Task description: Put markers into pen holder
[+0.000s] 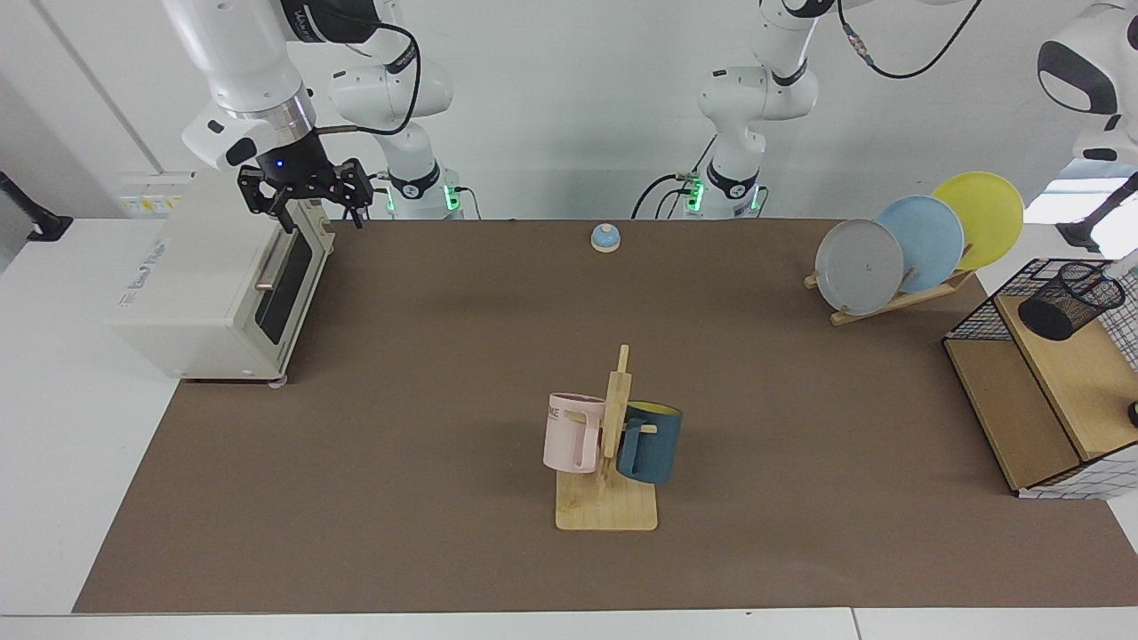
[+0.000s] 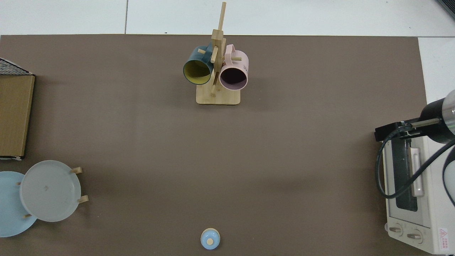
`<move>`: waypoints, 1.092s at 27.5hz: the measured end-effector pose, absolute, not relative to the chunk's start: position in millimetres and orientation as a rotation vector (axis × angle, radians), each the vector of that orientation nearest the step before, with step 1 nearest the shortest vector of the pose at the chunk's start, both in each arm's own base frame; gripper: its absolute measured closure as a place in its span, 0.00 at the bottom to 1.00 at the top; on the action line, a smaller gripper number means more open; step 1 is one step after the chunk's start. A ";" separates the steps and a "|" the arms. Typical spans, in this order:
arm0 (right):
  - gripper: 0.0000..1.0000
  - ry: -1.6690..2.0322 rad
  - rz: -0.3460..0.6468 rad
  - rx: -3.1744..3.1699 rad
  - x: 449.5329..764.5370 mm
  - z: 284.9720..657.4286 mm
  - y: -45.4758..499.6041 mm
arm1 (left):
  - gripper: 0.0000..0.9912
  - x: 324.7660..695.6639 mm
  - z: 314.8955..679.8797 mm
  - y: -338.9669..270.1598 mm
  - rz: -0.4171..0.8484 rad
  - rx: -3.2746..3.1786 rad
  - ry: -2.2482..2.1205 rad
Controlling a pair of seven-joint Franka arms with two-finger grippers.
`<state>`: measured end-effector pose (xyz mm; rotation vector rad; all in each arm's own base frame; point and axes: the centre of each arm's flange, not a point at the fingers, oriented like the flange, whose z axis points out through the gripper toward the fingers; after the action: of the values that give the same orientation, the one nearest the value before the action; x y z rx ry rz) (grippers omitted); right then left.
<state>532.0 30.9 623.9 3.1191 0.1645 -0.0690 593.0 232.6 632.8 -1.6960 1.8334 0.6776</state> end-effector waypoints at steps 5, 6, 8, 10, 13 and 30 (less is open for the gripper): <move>0.00 0.166 -0.070 3.128 531.9 623.7 32.6 | 0.82 599.7 615.2 236.8 0.710 -1.700 1.850; 0.00 0.165 -0.070 3.128 531.9 623.7 32.1 | 0.82 600.7 612.6 237.2 0.715 -1.700 1.853; 0.00 0.159 -0.070 3.129 532.0 623.5 30.3 | 0.82 601.9 606.2 237.7 0.725 -1.702 1.861; 0.00 0.153 -0.070 3.129 532.1 623.5 28.5 | 0.82 602.3 600.7 238.0 0.733 -1.704 1.869; 0.00 0.148 -0.071 3.130 532.2 623.5 26.8 | 0.82 602.5 593.8 238.4 0.741 -1.708 1.880; 0.00 0.148 -0.071 3.132 532.2 623.5 27.2 | 0.36 604.2 564.7 246.3 0.745 -1.778 1.882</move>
<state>532.2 27.2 623.5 3.1325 0.1482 -0.0706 604.2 246.3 564.7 -1.7776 1.8824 0.7445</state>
